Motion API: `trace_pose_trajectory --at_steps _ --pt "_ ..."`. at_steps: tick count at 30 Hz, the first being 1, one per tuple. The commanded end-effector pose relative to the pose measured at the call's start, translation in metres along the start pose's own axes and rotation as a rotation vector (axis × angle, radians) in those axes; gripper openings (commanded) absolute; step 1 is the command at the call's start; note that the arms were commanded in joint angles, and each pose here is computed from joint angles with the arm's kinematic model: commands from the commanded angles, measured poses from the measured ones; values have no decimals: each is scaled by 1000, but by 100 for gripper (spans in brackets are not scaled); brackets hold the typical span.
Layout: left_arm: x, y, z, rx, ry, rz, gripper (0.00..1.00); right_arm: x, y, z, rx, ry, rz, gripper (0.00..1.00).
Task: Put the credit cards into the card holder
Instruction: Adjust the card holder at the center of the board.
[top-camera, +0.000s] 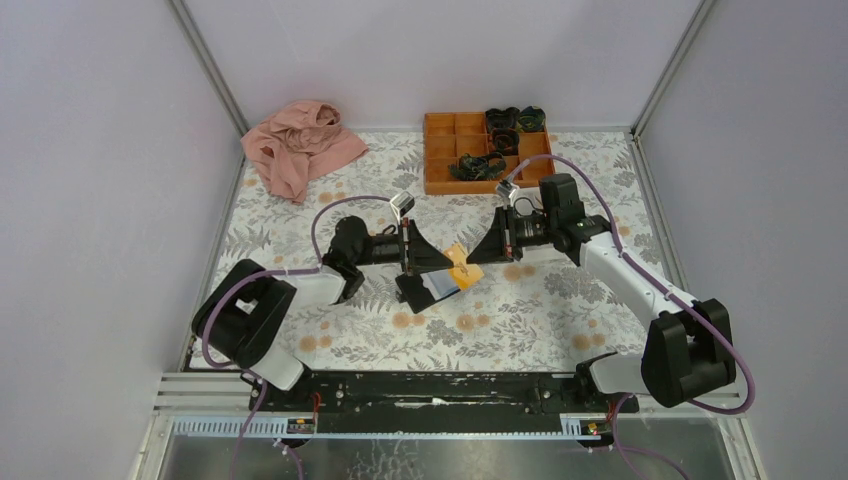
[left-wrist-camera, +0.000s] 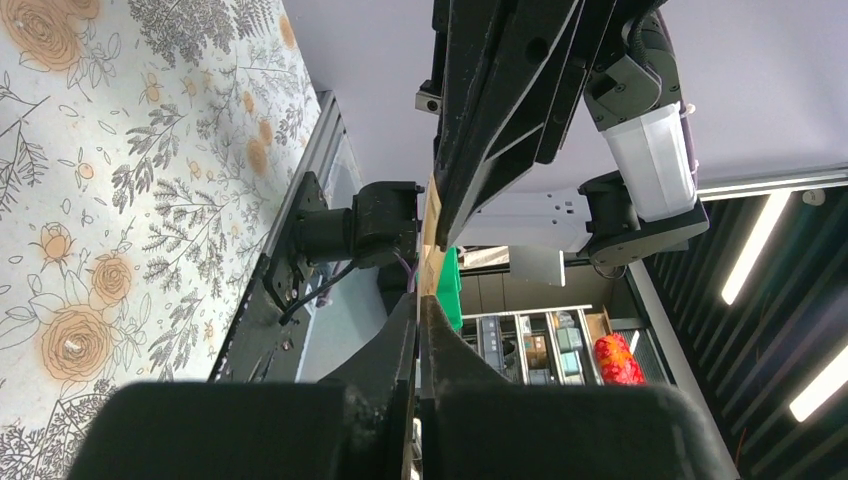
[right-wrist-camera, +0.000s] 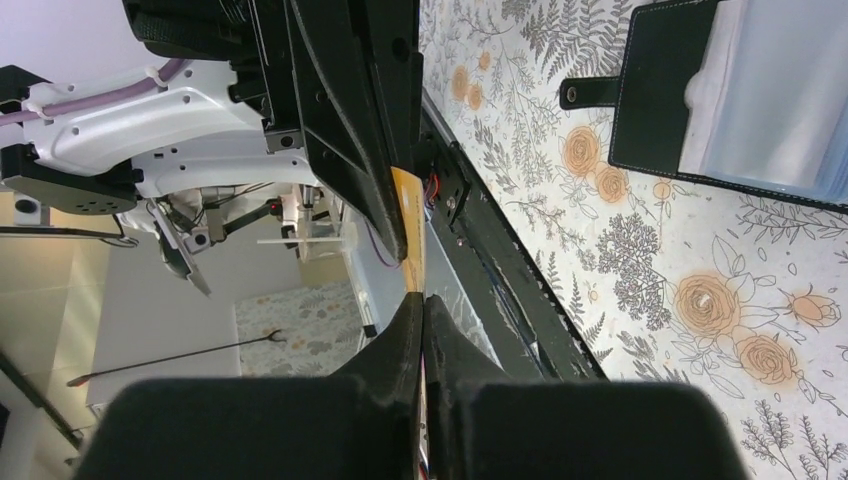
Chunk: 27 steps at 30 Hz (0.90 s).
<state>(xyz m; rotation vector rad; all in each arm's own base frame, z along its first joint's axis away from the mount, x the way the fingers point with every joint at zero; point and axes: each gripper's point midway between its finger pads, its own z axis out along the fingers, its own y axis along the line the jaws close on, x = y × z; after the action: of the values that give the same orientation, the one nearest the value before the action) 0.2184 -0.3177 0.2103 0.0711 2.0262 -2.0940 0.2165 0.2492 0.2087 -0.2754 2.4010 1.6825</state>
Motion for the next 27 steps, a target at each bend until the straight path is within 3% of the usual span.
trace_pose_trajectory --at_steps 1,4,5,7,9,17,23,27 --pt "-1 -17 3 60 8 63 5 4 11 -1 -50 13 -32 0" --pt "-4 -7 0 17 -27 39 43 5 10 0 -53 13 -26 0" --pt "-6 -1 -1 -10 -47 32 52 5 10 0 -52 12 -27 0" --pt "-7 14 -6 -75 -84 15 67 5 10 0 -48 8 -32 0" --pt "-10 23 -11 -130 -131 4 73 4 7 0 -30 -1 -37 0" --pt "-23 69 -46 -450 -356 -35 72 -11 -19 3 105 -51 -66 0" --pt "-14 95 -73 -639 -424 -52 41 -20 -52 18 289 -52 -150 0" --pt "-3 112 -76 -709 -404 -80 30 -26 -76 29 406 -54 -201 0"
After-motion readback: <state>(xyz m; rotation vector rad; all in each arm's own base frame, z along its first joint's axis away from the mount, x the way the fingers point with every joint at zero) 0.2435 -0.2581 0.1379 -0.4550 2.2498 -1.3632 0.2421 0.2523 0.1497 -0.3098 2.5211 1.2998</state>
